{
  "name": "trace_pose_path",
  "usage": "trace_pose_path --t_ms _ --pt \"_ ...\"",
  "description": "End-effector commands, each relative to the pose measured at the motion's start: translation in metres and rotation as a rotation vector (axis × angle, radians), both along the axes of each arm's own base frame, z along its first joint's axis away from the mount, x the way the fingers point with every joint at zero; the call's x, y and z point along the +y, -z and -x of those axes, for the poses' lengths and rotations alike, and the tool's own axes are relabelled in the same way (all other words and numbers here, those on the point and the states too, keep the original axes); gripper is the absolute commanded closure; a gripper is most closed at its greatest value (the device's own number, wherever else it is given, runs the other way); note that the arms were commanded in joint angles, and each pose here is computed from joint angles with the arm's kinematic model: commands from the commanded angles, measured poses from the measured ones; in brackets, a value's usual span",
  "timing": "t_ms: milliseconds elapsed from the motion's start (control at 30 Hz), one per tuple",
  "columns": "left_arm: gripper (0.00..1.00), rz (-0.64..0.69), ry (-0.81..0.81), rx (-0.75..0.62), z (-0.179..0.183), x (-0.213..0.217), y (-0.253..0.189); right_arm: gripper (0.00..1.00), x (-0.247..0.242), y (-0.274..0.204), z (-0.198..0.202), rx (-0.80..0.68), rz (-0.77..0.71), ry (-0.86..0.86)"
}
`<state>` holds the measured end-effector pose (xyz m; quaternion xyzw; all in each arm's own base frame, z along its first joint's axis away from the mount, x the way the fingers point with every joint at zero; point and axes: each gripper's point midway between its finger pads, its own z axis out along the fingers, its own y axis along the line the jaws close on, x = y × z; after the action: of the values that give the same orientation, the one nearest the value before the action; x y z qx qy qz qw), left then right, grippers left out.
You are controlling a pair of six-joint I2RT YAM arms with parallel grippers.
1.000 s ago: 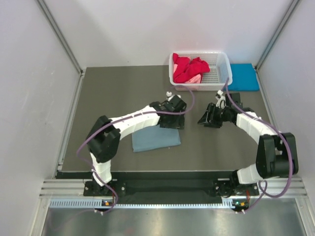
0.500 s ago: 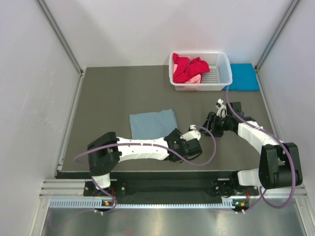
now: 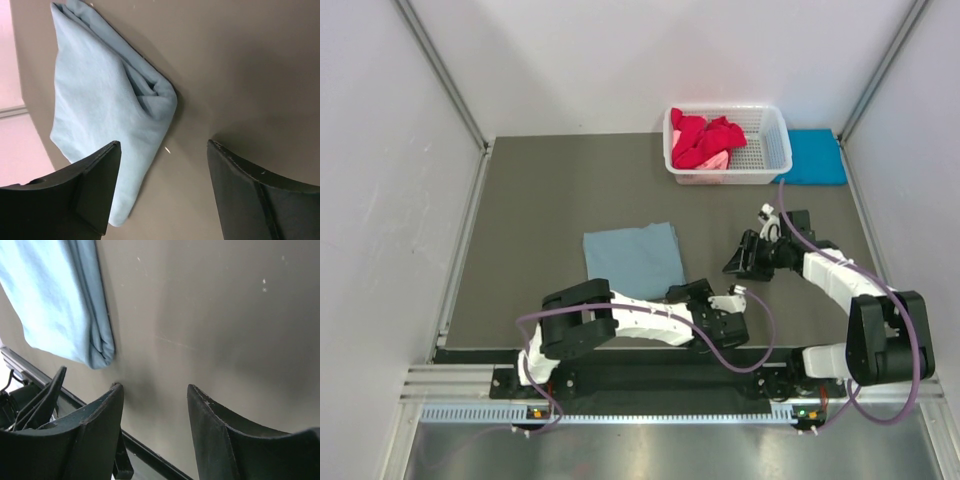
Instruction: Fold and stack the t-shirts
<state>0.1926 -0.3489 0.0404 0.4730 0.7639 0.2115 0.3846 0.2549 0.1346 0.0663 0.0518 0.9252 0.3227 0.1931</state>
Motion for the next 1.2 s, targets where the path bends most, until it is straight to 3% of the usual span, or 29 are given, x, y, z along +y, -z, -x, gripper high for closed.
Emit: trace_pose_path --t_ms 0,400,600,633,667,900,1000,1033,1067,1167 --pt "0.25 -0.032 0.017 0.010 -0.002 -0.004 0.017 0.46 -0.001 -0.004 -0.007 -0.063 0.004 -0.010" --pt "0.53 -0.079 0.044 0.041 -0.008 -0.005 0.040 0.43 0.005 -0.002 -0.024 -0.040 -0.047 -0.030" --pt "0.79 -0.095 0.042 0.038 -0.022 -0.002 0.038 0.42 0.003 0.001 -0.030 -0.032 -0.064 -0.033" --pt "0.93 -0.090 0.044 0.039 -0.022 -0.003 0.036 0.42 0.003 0.001 -0.031 -0.031 -0.070 -0.031" --pt "1.00 -0.067 0.047 0.036 -0.021 -0.007 0.027 0.41 0.004 0.001 -0.031 -0.030 -0.078 -0.032" --pt "1.00 0.090 0.034 0.096 -0.014 -0.015 -0.016 0.39 0.027 -0.004 -0.031 0.007 -0.221 -0.086" --pt "1.00 0.138 0.017 0.110 -0.017 -0.011 -0.035 0.33 0.044 -0.014 -0.029 0.010 -0.309 -0.131" --pt "1.00 0.140 0.008 0.113 -0.018 -0.008 -0.039 0.30 0.046 -0.012 -0.029 0.037 -0.326 -0.121" --pt "1.00 0.155 0.003 0.111 -0.020 -0.006 -0.047 0.01 0.049 -0.013 -0.031 0.019 -0.337 -0.133" --pt "1.00 0.179 -0.007 0.113 -0.024 -0.002 -0.058 0.00 0.057 -0.015 -0.032 0.031 -0.354 -0.158"
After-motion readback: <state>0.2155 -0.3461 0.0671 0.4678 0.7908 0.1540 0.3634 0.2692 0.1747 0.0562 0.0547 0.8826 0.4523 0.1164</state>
